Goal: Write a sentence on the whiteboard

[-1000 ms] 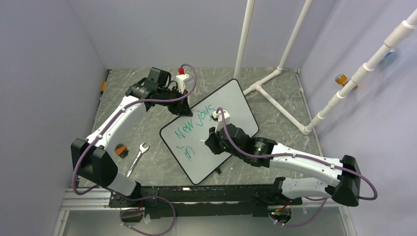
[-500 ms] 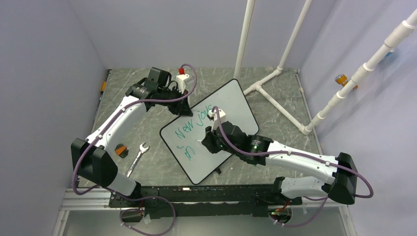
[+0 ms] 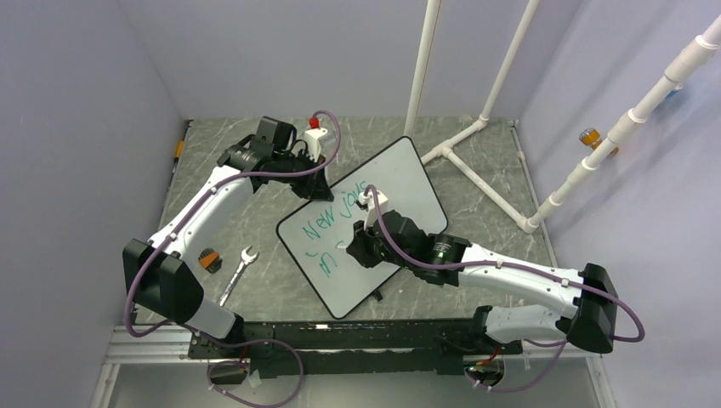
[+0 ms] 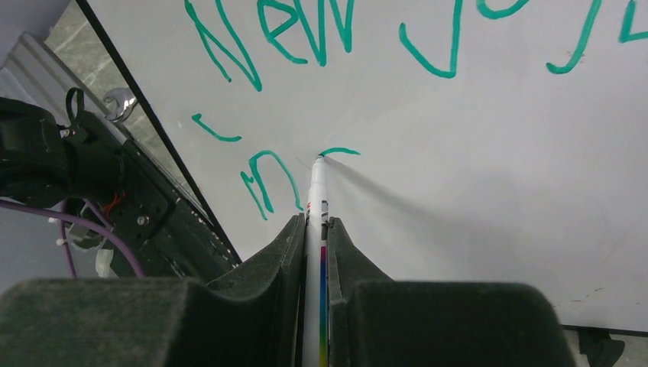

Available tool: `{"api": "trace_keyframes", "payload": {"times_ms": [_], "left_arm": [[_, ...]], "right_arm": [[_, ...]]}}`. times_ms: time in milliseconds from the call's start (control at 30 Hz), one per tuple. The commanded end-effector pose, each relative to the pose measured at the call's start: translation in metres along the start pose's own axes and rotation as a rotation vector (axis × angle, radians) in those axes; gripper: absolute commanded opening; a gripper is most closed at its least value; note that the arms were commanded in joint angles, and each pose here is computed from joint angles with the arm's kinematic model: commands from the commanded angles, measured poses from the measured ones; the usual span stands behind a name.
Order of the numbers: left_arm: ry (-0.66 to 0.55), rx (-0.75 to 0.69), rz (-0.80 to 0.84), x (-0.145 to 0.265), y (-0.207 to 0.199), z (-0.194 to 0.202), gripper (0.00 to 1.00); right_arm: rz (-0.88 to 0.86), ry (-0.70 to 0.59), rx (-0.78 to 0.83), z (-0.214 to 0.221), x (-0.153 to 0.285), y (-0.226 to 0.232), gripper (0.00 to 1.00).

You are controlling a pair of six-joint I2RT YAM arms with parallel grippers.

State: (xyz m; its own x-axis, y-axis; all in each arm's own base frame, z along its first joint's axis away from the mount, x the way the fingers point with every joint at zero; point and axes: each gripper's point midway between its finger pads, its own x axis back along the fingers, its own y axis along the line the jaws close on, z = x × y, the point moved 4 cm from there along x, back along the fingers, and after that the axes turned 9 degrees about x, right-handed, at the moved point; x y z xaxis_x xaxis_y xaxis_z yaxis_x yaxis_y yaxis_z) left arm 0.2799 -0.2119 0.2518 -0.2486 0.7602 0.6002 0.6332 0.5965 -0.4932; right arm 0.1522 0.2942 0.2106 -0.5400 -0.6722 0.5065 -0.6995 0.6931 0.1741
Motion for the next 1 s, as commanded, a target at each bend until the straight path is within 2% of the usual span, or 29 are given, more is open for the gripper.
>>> {"api": "trace_keyframes", "payload": {"times_ms": [0,533,967], "left_arm": [[0.019,-0.165,-0.072,-0.007,0.010,0.005,0.00],[0.021,-0.164,-0.076,-0.007,0.010,0.005,0.00],[0.022,-0.164,-0.079,-0.008,0.010,0.006,0.00]], "right_arm": [[-0.021,-0.007,-0.015,0.004,-0.002,0.001,0.00],[0.018,0.021,-0.048,0.028,0.006,-0.010,0.00],[0.099,-0.011,-0.038,0.013,0.015,-0.021,0.00]]}}
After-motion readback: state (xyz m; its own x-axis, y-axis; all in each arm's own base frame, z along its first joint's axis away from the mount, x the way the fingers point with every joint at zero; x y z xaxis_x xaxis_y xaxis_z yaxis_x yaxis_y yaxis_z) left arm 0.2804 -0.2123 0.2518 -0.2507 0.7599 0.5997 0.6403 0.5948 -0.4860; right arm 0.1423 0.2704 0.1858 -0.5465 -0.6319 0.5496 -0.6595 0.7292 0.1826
